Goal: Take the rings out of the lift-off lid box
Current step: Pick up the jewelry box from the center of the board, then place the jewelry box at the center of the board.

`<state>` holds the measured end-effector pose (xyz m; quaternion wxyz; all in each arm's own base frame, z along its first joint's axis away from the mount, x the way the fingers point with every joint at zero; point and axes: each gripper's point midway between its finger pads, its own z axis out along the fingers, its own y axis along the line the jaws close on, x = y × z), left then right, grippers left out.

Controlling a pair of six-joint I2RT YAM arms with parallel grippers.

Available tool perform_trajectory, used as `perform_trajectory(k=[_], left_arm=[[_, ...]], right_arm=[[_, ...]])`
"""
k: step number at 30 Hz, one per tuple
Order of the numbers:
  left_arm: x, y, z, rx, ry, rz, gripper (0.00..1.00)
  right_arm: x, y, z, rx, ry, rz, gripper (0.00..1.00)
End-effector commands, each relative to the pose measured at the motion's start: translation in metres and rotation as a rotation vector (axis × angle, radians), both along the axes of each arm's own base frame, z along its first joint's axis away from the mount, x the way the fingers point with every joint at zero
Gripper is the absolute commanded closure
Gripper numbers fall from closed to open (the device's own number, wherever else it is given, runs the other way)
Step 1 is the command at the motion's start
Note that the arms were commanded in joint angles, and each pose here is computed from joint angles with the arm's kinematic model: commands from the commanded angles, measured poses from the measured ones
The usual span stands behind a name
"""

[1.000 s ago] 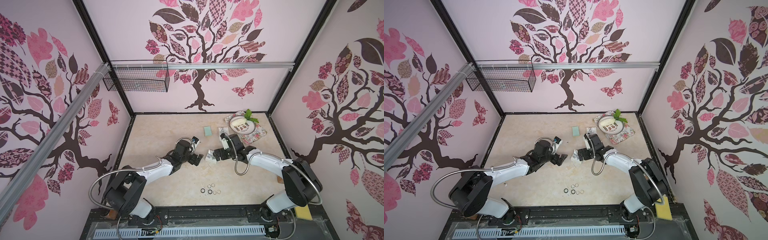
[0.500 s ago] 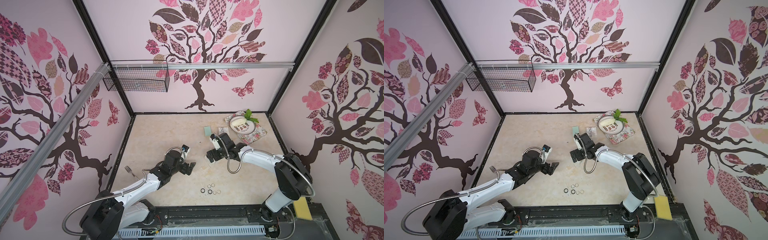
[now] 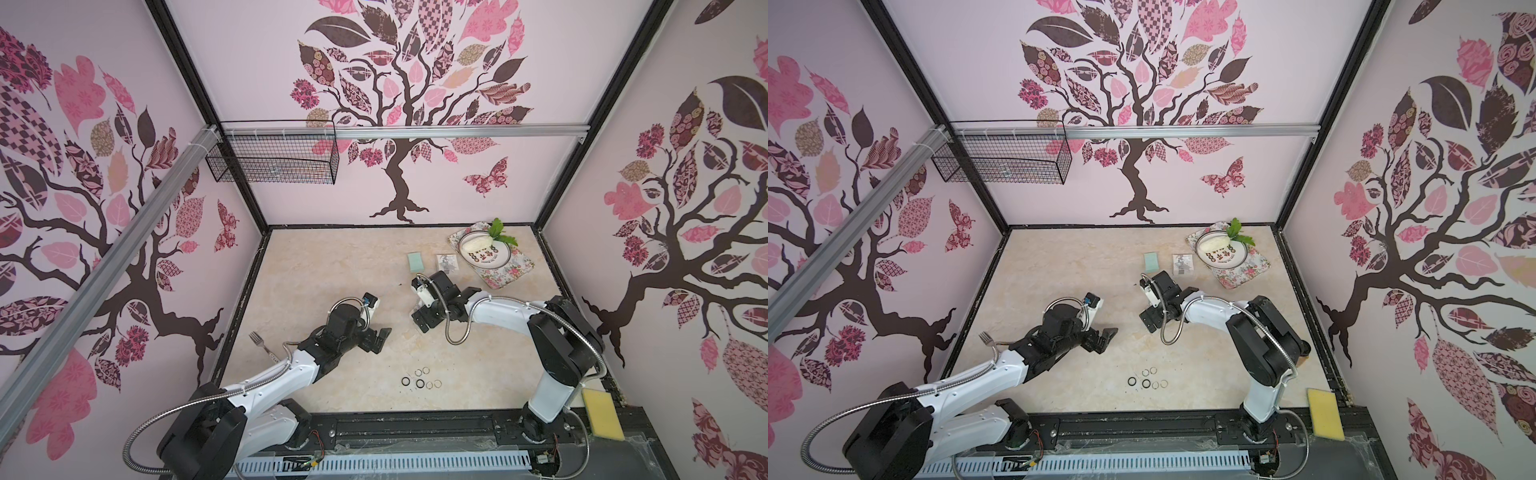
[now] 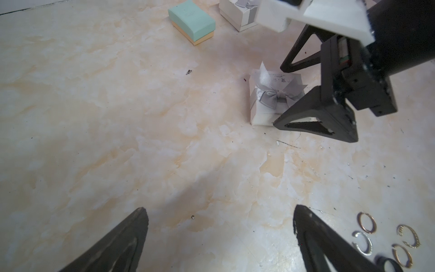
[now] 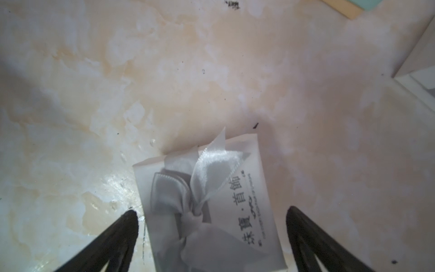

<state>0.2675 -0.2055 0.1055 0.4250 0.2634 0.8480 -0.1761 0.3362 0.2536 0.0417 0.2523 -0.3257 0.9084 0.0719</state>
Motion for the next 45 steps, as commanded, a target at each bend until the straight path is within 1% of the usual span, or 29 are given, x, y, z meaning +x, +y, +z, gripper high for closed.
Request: perform_trajectory(k=[1,3,5,8,15,19,24,29,33,39,42,45], left_arm=[[-0.002,0.002,0.000,-0.013,-0.015,-0.009,0.02],[-0.002,0.003,0.000,-0.015,-0.014,-0.007,0.02],[-0.002,0.004,0.000,-0.020,-0.013,-0.004,0.02],[-0.002,0.006,0.000,-0.021,-0.014,-0.001,0.02],[-0.001,0.008,0.003,-0.029,-0.022,0.005,0.02],[-0.001,0.010,0.003,-0.029,-0.024,0.009,0.02],[-0.001,0.011,0.004,-0.032,-0.028,0.014,0.02],[-0.002,0.009,0.004,-0.038,-0.025,0.007,0.02],[-0.001,0.009,0.004,-0.040,-0.023,0.009,0.02],[-0.002,0.011,0.005,-0.045,-0.027,0.014,0.02],[-0.001,0.011,0.004,-0.045,-0.022,0.012,0.02],[-0.001,0.010,0.003,-0.049,-0.017,0.010,0.02]], right_arm=[[0.010,0.007,0.000,-0.013,-0.010,0.028,0.00],[0.012,0.009,-0.002,-0.010,-0.004,0.027,0.02],[0.012,0.010,-0.004,-0.004,0.003,0.021,0.09],[0.011,0.013,-0.006,0.005,0.020,0.019,0.16],[0.008,0.015,-0.010,0.018,0.060,0.007,0.27],[0.008,0.017,-0.004,0.036,0.071,-0.013,0.31],[0.018,0.020,0.023,0.064,0.048,-0.068,0.31],[0.048,0.038,0.060,0.130,-0.001,-0.142,0.28],[0.081,0.054,0.071,0.150,-0.033,-0.205,0.27],[0.121,0.082,0.073,0.225,-0.055,-0.277,0.27],[0.137,0.096,0.067,0.255,-0.056,-0.300,0.27],[0.150,0.108,0.054,0.257,-0.052,-0.320,0.27]])
